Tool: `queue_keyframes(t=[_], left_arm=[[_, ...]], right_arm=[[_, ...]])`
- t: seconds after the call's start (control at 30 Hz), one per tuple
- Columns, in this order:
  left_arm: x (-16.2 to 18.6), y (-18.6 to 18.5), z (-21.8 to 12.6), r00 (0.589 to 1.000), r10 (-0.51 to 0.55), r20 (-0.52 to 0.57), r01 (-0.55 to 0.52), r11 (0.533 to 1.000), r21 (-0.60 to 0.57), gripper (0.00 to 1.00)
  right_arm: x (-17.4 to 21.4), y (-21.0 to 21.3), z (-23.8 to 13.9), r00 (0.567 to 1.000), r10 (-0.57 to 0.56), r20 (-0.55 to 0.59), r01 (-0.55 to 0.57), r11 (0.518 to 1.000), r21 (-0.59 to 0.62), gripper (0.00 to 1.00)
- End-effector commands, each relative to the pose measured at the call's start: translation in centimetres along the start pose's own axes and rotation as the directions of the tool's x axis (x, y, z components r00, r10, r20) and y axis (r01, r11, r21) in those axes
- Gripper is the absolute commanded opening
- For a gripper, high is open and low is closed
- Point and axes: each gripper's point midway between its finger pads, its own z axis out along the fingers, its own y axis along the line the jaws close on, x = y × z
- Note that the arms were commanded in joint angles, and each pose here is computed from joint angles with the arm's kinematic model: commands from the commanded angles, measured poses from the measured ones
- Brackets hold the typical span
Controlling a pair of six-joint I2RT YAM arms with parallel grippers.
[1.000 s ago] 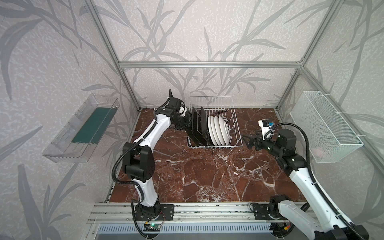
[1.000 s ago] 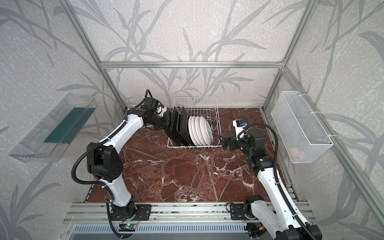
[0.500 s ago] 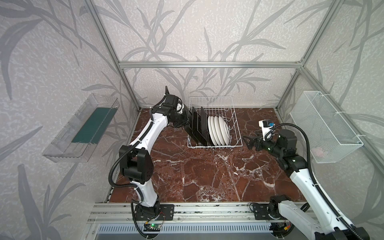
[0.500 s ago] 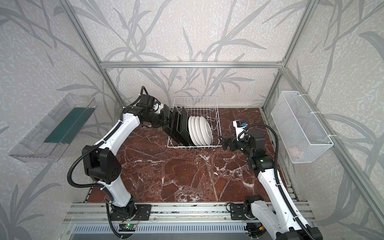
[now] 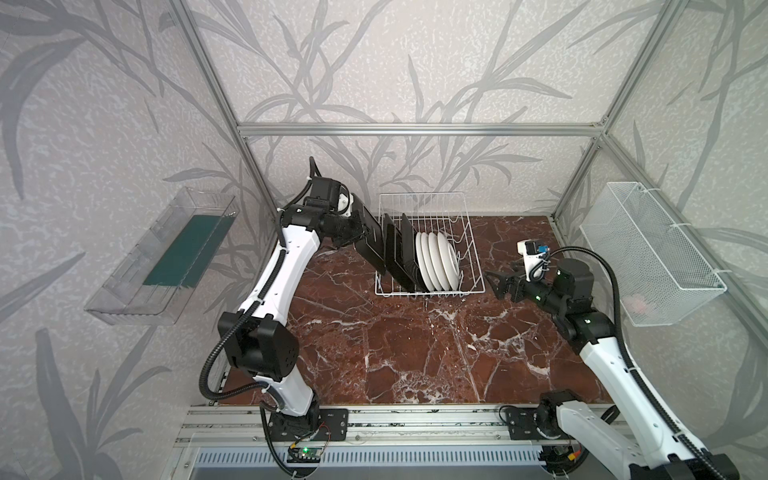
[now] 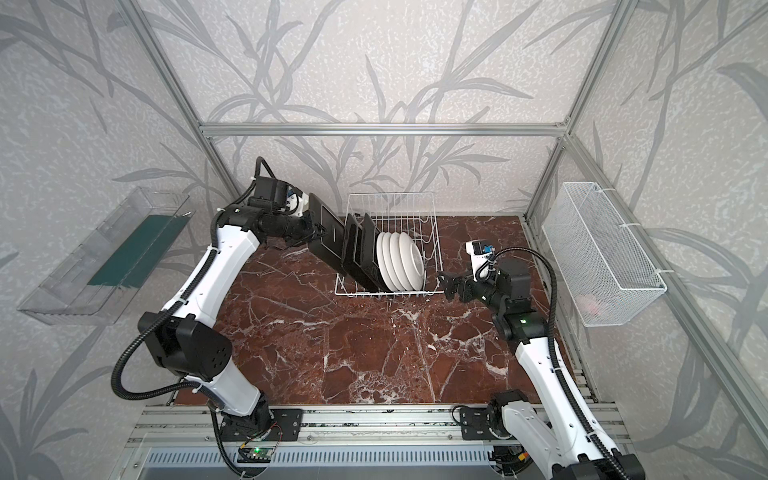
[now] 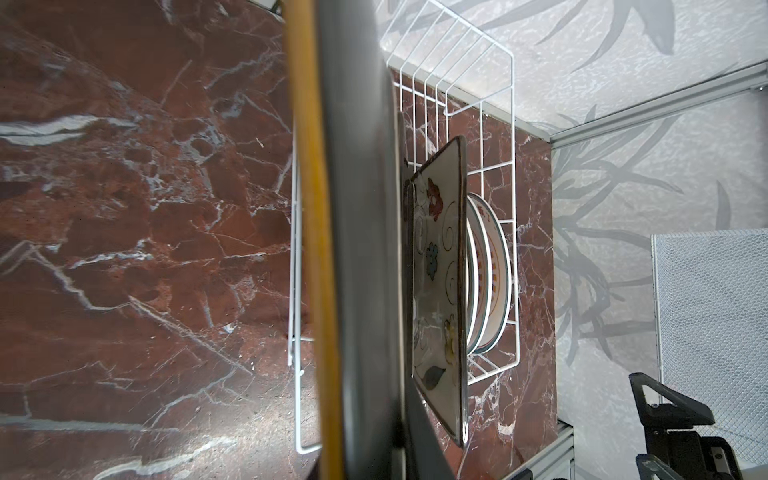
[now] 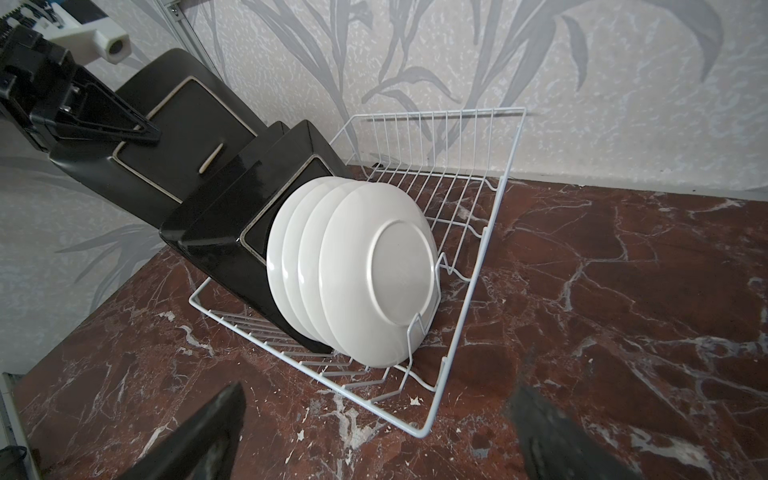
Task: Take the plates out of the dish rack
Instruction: 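Close the left gripper on the edge of the outermost dark plate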
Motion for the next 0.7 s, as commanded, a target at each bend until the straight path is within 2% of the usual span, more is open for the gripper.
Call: queue_keyframes(t=[0.0, 0.23, 0.33, 0.43, 0.57, 0.67], left_arm=[[-3.0, -3.6, -5.0, 0.981, 0.091, 0.172, -0.105, 0.992, 0.070, 0.00], [-4.6, -5.2, -7.8, 0.961, 0.099, 0.257, -0.126, 0.988, 0.090, 0.00], [-5.2, -6.5, -9.3, 0.945, 0.133, 0.300, -0.174, 0.978, 0.114, 0.00], [-5.4, -7.8, -10.8, 0.919, 0.193, 0.343, -0.249, 0.960, 0.129, 0.00], [-5.8, -7.8, -12.0, 0.881, 0.285, 0.377, -0.328, 0.943, 0.054, 0.00], [-5.6, -8.2, -12.4, 0.830, 0.386, 0.403, -0.418, 0.909, -0.011, 0.00]], right_arm=[[-0.7, 0.6, -0.2, 1.000, -0.005, 0.019, 0.005, 1.000, -0.020, 0.99], [-1.0, 0.5, -0.1, 0.999, 0.022, 0.024, -0.021, 1.000, -0.018, 0.99], [-1.3, 0.6, -0.2, 0.999, 0.025, 0.028, -0.024, 0.999, -0.021, 0.99], [-1.7, 0.7, -0.3, 0.999, 0.043, 0.030, -0.043, 0.999, -0.019, 0.99], [-1.8, 1.0, -0.1, 0.998, 0.059, 0.022, -0.058, 0.997, -0.042, 0.99], [-2.1, 1.1, -0.2, 0.998, 0.064, 0.025, -0.063, 0.997, -0.046, 0.99]])
